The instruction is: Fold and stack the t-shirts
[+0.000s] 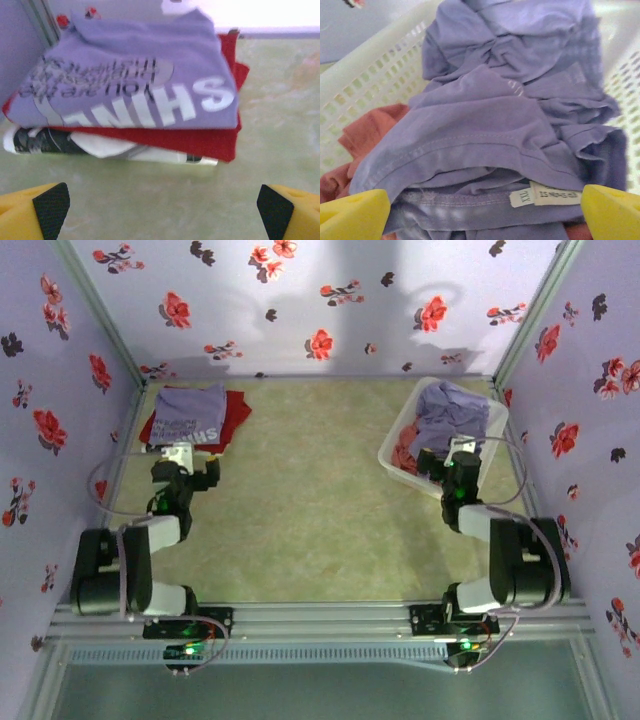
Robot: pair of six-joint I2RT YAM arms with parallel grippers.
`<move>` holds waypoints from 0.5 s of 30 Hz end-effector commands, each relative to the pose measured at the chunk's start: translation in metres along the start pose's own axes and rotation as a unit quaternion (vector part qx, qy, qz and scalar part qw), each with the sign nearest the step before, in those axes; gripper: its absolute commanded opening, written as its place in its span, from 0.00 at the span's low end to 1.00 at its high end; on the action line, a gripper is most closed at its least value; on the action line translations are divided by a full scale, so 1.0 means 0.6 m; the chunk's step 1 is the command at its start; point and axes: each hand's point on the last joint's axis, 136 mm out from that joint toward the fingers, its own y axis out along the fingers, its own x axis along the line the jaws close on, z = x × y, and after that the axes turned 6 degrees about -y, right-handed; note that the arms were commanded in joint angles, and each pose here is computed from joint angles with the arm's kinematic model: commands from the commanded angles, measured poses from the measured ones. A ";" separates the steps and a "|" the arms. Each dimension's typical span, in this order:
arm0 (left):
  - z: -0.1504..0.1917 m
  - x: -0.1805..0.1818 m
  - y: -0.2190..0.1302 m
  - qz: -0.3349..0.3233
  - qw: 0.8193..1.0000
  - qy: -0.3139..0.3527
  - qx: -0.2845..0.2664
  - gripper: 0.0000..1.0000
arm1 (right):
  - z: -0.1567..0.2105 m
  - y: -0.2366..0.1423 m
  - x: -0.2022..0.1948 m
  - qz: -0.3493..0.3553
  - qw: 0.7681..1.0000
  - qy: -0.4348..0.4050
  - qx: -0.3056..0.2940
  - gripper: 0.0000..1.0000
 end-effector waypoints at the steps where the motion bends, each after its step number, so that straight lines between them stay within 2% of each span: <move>1: -0.042 -0.008 -0.017 -0.008 1.000 0.010 0.019 0.99 | -0.005 -0.041 -0.026 0.061 0.998 0.001 0.016 0.99; 4: -0.069 -0.028 -0.033 -0.008 0.999 0.017 0.031 0.99 | -0.009 -0.078 -0.025 0.064 0.998 0.017 0.018 0.99; 6: -0.092 -0.034 -0.044 -0.030 0.999 -0.026 0.028 0.99 | -0.014 -0.105 -0.014 0.050 0.998 0.022 0.028 0.99; 7: -0.109 -0.041 -0.051 -0.044 0.996 -0.070 0.021 0.99 | -0.014 -0.119 -0.009 0.047 0.998 0.029 0.038 0.99; 8: -0.120 -0.067 -0.054 -0.030 0.995 -0.096 0.019 1.00 | -0.013 -0.132 -0.008 0.049 0.997 0.044 0.049 0.99; 11: -0.139 -0.178 -0.055 0.019 0.993 -0.111 0.024 0.99 | -0.009 -0.166 -0.018 0.066 0.989 0.095 0.090 0.99; 13: -0.132 -0.243 -0.034 0.046 0.986 -0.151 0.058 0.99 | -0.010 -0.178 -0.021 0.075 0.985 0.106 0.116 0.99; 15: -0.117 -0.313 -0.006 0.088 0.967 -0.211 0.115 1.00 | -0.018 -0.183 -0.023 0.080 0.981 0.104 0.142 0.99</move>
